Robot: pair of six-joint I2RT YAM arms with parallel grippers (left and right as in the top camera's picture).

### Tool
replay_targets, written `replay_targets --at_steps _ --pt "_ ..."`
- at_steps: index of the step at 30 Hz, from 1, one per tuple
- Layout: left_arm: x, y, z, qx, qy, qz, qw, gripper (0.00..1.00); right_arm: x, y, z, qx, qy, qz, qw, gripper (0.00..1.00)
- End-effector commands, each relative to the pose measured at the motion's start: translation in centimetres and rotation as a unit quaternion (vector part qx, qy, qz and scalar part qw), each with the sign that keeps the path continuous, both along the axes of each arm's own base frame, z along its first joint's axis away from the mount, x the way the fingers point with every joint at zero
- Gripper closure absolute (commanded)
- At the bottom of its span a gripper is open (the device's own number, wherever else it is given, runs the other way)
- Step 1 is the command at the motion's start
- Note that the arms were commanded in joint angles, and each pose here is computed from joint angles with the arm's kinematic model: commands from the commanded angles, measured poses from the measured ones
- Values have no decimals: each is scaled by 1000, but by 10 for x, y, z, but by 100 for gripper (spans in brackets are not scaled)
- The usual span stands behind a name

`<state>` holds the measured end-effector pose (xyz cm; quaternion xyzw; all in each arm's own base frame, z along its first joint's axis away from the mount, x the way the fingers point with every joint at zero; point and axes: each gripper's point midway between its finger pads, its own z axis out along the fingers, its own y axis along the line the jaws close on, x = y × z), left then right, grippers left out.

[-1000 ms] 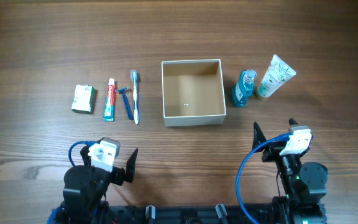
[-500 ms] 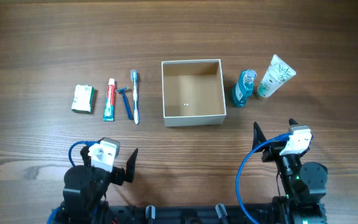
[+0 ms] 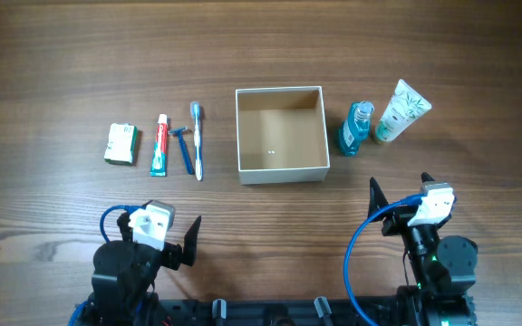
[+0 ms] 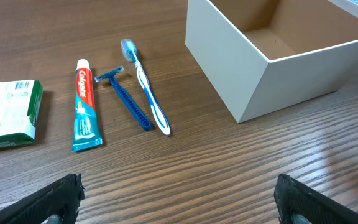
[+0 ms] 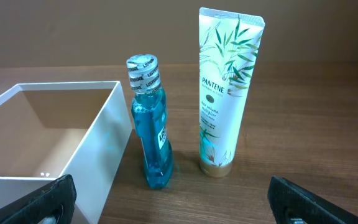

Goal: Pack container

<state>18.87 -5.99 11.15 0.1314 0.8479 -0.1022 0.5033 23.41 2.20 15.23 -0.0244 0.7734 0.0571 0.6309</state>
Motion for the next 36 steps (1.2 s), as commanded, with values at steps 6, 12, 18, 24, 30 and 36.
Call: replay_targets --at_steps 6,12,18,24,30,36 --pt "-3 -7 -7 -3 7 -20 1000 0 0 2 1 -3 -4 8 1000 0" --pt "-3 -7 -7 -3 6 -21 1000 0 0 2 1 -3 -4 8 1000 0" --pt "-3 -7 -7 -3 7 -20 1000 0 0 2 2 -2 -6 8 1000 0" --pt "-3 -7 -7 -3 6 -21 1000 0 -5 35 20 138 -9 82 987 0" --pt "-3 -7 -7 -3 6 -21 1000 0 -15 40 96 126 -17 101 987 0" --pt "-3 -7 -7 -3 6 -21 1000 0 10 43 166 95 127 104 982 0"
